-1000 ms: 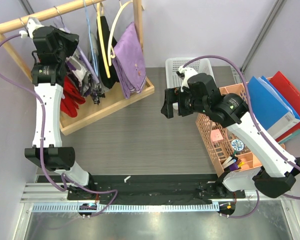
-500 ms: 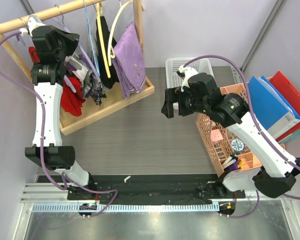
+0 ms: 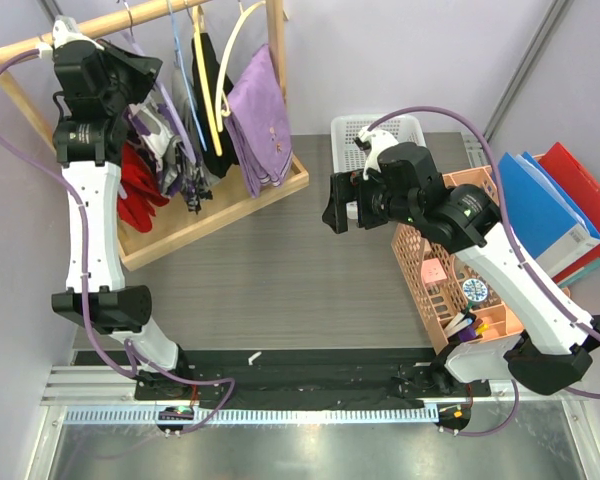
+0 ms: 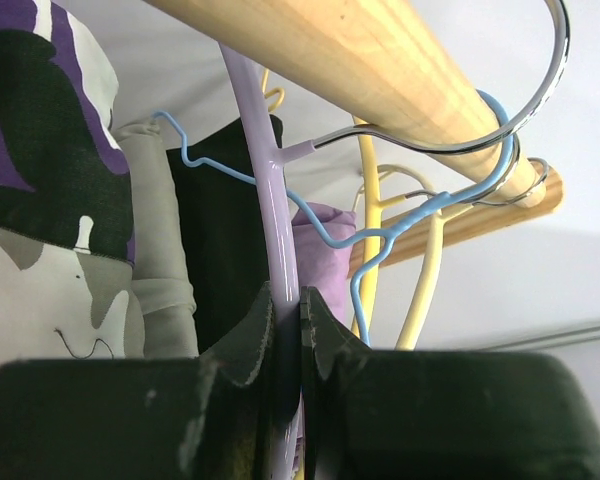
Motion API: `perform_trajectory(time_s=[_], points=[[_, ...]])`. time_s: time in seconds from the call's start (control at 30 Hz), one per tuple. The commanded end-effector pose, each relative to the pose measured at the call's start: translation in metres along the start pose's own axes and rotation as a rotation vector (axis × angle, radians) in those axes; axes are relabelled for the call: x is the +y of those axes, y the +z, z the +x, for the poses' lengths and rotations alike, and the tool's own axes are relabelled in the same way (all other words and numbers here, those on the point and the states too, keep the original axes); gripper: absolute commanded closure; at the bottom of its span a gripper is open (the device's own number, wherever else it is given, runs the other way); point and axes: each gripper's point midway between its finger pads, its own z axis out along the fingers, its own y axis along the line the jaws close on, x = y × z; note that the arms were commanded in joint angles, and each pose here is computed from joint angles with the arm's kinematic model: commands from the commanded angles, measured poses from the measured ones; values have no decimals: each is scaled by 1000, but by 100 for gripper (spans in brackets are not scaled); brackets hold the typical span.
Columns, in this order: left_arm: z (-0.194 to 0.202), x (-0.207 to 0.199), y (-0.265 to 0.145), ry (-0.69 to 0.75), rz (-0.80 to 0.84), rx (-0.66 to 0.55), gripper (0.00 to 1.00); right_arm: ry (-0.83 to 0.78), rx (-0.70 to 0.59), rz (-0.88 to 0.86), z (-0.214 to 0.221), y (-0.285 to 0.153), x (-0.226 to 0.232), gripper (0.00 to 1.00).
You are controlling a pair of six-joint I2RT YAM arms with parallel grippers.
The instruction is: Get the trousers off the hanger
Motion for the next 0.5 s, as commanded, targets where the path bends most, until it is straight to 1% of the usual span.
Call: perform_trajectory(time_s=[0.0,0.13,0.47], points=[[-82,-103,-73,47,330,-264,100,-15,-50,-15,-15,-8,4,3],[-83,-113,-93,51,364,-257,100,-16,-49,-18,-14,-9,4,3],[-70,-112,-123,49,356,-198,100,-37,-41,-25,-11,-10,4,2]])
